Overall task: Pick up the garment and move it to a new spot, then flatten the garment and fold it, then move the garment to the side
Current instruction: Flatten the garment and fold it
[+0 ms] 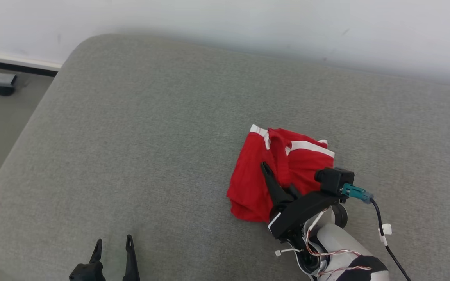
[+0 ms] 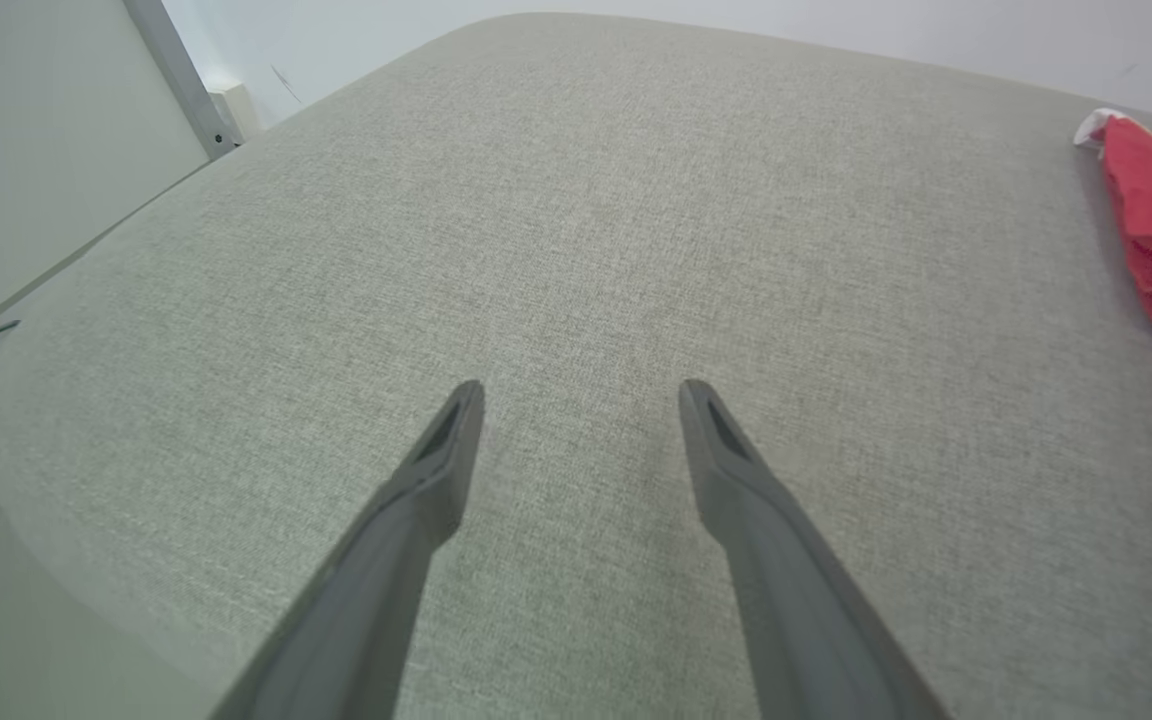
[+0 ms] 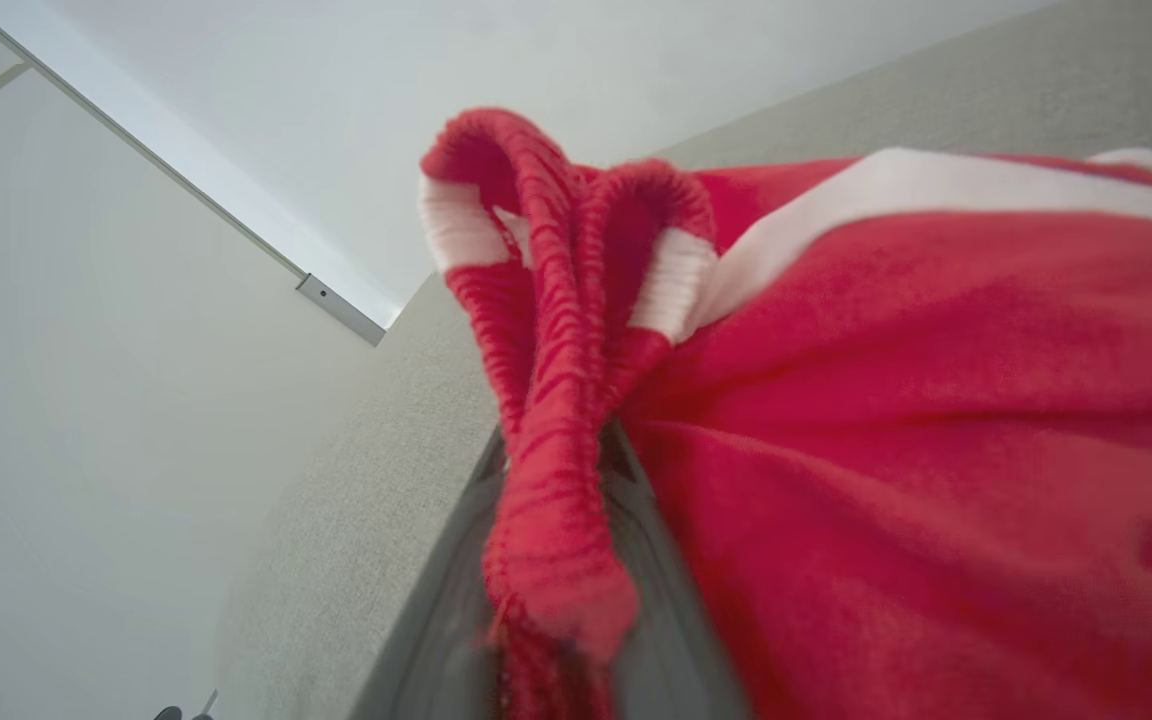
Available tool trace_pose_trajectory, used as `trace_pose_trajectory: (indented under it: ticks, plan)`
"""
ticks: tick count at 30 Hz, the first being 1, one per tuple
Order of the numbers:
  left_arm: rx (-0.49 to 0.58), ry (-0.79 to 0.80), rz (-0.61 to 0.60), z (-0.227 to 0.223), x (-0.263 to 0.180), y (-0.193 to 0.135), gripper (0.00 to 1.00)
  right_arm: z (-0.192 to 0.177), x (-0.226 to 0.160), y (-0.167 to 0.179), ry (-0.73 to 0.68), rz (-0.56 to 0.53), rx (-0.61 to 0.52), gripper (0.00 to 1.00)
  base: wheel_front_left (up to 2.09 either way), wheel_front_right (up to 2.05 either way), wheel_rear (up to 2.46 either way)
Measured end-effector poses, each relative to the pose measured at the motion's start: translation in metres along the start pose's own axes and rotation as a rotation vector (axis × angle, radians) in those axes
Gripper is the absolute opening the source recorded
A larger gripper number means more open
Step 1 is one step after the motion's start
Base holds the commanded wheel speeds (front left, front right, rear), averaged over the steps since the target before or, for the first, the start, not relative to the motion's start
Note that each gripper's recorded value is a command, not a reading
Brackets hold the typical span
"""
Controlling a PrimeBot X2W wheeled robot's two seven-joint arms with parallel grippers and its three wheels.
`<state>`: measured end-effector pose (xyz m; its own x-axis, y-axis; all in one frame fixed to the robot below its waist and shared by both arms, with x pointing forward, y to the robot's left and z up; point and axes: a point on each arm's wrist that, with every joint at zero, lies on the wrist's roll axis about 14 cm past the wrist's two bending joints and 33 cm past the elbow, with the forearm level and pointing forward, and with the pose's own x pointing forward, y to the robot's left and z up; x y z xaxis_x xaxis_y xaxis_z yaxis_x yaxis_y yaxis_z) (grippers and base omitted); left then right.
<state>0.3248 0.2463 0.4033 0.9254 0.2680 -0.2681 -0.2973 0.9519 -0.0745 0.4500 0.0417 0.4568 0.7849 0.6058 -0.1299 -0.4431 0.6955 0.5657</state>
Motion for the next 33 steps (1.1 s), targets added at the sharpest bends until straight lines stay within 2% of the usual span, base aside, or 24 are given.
trace_pose_trajectory:
  ticks: [1,8,18,22,33]
  plan:
    - [-0.002,0.002,0.009,-0.001,-0.001,0.003,1.0,-0.001,0.003,0.002,0.002,0.006,0.004,1.0,0.0,0.0,0.0]
    - [-0.007,0.008,0.049,-0.003,-0.004,0.013,1.0,-0.008,0.018,0.012,0.01,0.031,0.012,1.0,0.0,0.0,0.0]
    - [-0.004,-0.01,0.027,0.004,0.003,0.005,1.0,0.006,0.008,-0.016,-0.045,-0.053,0.017,1.0,0.0,0.0,0.0]
    - [0.0,-0.017,0.015,0.006,0.007,0.001,1.0,0.022,-0.005,-0.04,-0.108,-0.119,0.017,1.0,0.0,0.0,0.0]
    - [0.017,-0.042,-0.07,0.015,0.019,-0.027,1.0,0.034,-0.067,-0.092,-0.191,-0.301,-0.061,1.0,0.0,0.0,0.0]
